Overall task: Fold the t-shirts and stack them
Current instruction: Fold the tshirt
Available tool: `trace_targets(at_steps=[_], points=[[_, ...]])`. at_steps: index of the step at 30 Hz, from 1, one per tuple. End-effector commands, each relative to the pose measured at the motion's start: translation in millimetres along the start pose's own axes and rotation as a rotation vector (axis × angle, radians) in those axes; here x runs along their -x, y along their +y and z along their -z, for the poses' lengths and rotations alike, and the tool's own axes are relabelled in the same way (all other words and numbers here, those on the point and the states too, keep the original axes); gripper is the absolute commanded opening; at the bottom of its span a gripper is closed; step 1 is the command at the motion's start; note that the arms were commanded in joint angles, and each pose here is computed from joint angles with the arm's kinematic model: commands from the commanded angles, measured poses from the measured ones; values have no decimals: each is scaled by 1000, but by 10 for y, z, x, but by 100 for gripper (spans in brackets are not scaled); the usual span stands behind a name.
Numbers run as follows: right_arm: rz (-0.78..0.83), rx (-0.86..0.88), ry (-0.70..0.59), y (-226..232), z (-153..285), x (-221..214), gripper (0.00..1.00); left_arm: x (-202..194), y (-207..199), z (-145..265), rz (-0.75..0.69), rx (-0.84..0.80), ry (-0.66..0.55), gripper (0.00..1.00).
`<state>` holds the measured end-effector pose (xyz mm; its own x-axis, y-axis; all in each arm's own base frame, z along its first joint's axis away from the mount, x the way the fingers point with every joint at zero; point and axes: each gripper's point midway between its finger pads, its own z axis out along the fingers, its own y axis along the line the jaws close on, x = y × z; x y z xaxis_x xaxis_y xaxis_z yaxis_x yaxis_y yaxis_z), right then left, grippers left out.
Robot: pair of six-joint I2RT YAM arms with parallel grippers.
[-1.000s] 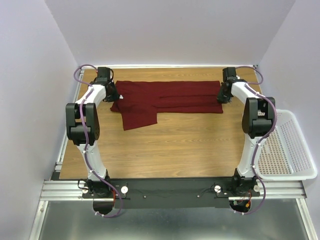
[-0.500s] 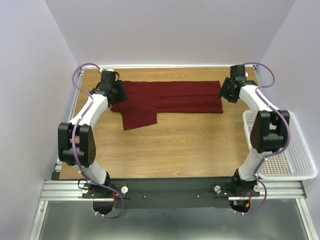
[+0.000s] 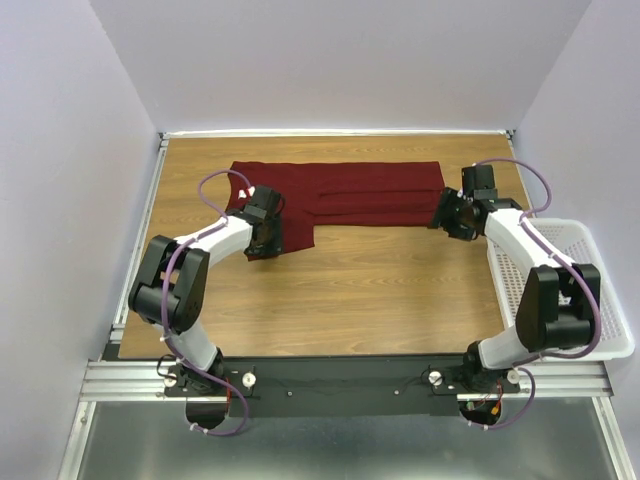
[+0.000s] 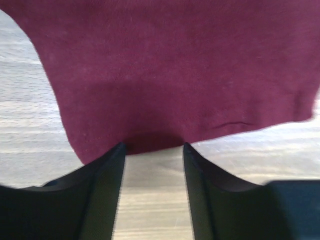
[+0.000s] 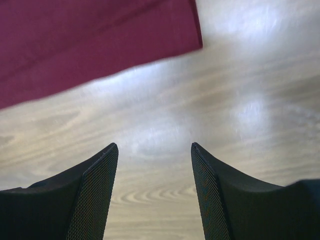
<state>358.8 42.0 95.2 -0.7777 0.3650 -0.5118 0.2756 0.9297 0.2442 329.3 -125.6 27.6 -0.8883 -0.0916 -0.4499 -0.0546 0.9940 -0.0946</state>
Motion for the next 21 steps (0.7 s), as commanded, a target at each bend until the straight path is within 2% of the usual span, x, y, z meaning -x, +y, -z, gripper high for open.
trace_targets(at_steps=[1,9,11,13,14,15,18,21], points=[[7,71,2,91,86,-118,67,74,43,-97,0,63,-33,54],[16,76,16,72,74,-195,67,94,51,-152,-2,87,-46,52],[13,86,24,90,65,-209,67,58,44,-193,-11,93,-35,43],[14,92,28,105,53,-215,67,33,43,-220,-18,99,-28,27],[14,91,31,101,43,-215,67,33,40,-222,-19,99,-30,21],[14,92,30,103,43,-212,67,28,39,-225,-24,101,-29,20],[17,94,36,108,32,-225,67,62,29,-197,-31,101,-33,0],[22,105,40,126,34,-231,67,262,-6,-70,-40,106,-69,0]])
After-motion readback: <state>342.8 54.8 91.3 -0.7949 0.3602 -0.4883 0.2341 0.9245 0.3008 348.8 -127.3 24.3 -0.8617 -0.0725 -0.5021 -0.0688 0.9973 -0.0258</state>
